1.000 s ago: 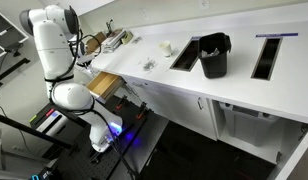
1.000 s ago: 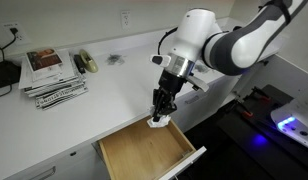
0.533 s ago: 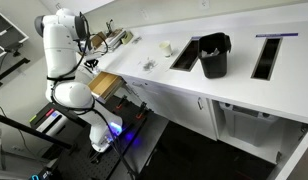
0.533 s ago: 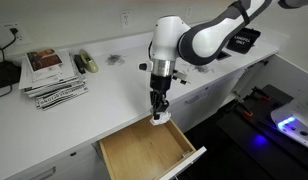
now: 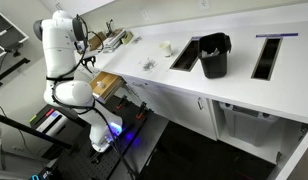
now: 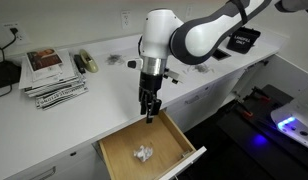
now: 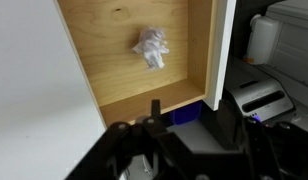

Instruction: Pick up the trash paper, put it in the drawer and close it

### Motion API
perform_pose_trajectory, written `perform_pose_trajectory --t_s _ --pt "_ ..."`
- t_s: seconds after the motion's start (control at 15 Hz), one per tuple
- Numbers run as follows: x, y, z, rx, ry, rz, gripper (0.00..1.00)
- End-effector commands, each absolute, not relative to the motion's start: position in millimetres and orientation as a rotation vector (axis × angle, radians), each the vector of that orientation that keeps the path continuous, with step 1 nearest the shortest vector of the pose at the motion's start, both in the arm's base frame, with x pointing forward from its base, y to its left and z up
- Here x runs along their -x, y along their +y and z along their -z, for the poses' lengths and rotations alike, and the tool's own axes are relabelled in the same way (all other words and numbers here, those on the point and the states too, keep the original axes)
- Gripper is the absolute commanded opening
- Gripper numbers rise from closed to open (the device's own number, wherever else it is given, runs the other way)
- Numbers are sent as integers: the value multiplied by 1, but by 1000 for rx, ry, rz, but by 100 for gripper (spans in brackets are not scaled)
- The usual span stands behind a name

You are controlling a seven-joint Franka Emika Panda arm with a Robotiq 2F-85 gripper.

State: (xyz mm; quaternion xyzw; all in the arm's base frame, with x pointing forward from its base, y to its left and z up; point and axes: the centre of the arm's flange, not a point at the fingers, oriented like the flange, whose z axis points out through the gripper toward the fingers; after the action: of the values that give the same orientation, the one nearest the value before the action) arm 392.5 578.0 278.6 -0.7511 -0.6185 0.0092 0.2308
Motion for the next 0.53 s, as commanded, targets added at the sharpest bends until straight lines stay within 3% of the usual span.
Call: perform_pose_trajectory --t_s 0.0,0.13,0.2,0.33,0.47 --pt "-396 574 -303 2041 -1733 55 93" --pt "-388 568 -318 2015 -1761 97 100" --pt "-398 580 -297 2036 -1735 47 89" --pt "-398 580 -308 2031 -1749 71 100" --pt "-396 580 -312 2031 -1755 77 100"
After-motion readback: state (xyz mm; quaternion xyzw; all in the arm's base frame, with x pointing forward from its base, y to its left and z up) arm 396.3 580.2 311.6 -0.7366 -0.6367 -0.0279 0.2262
